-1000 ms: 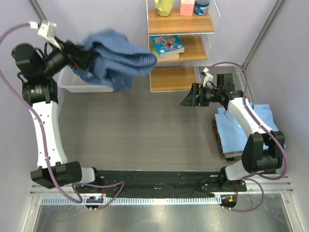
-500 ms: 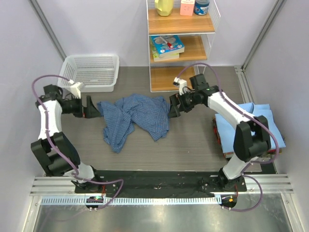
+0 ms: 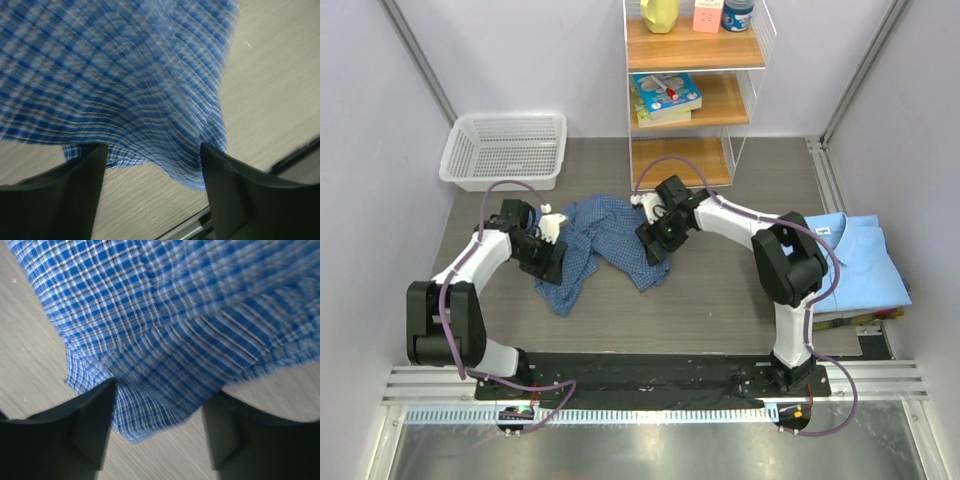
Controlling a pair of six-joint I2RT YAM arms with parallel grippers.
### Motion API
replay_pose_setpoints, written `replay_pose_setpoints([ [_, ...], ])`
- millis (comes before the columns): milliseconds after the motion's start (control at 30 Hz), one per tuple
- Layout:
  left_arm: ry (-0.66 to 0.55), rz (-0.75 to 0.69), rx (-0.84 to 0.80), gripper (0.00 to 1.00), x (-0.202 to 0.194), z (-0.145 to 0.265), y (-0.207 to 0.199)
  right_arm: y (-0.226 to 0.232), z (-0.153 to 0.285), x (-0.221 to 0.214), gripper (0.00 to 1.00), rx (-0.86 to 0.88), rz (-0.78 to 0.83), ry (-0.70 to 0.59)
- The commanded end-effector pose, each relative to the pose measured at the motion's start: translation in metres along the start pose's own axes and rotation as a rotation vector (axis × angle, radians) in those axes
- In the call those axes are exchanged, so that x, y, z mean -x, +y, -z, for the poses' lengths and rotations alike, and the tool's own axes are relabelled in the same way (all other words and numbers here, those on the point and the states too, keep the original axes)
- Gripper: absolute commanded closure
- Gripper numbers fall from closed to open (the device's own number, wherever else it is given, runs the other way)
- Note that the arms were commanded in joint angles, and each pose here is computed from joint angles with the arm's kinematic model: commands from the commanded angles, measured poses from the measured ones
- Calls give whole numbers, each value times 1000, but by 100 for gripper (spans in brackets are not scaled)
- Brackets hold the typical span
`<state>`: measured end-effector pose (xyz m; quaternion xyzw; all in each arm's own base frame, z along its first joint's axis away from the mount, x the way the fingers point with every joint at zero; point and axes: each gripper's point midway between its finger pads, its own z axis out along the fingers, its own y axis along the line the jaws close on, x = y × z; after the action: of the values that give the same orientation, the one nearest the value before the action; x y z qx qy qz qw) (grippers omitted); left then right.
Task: Fold and stack the long sleeve shirts
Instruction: Move the shirt to the center of the board
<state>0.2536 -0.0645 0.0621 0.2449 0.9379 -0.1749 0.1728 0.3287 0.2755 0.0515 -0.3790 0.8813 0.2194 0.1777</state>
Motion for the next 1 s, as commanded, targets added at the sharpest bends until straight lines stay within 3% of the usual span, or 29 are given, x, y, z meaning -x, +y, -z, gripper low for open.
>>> replay_pose_setpoints([
  [0, -84, 42, 142, 58, 33, 7, 30, -12, 0, 22, 49, -128, 75, -23],
  [33, -114, 59, 150, 82, 41, 16, 35, -14, 5, 26, 73, -149, 78, -29],
  [100, -211, 83, 164, 99, 68, 49, 43, -23, 27, 36, 99, -209, 88, -56],
  [300, -441, 90, 228, 100, 118, 145, 58, -28, 148, 80, 99, -305, 175, -211],
  [400, -515, 58, 205, 100, 134, 181, 44, -18, 199, 88, 99, -334, 228, -235],
  [500, -576, 28, 234, 100, 139, 204, 36, -12, 223, 72, 98, -355, 280, -177],
  [633, -528, 92, 345, 100, 127, 192, 68, -21, 201, 37, 90, -335, 310, -20],
  [767, -461, 179, 451, 100, 121, 173, 124, -26, 155, 20, 85, -230, 236, 129],
  [833, -437, 219, 436, 100, 120, 171, 139, -43, 142, 22, 88, -272, 208, 155],
  [900, -420, 217, 386, 100, 115, 167, 133, -83, 146, 33, 99, -403, 159, 97],
  [967, -420, 122, 311, 100, 110, 166, 111, -123, 157, 39, 99, -489, 94, 64],
])
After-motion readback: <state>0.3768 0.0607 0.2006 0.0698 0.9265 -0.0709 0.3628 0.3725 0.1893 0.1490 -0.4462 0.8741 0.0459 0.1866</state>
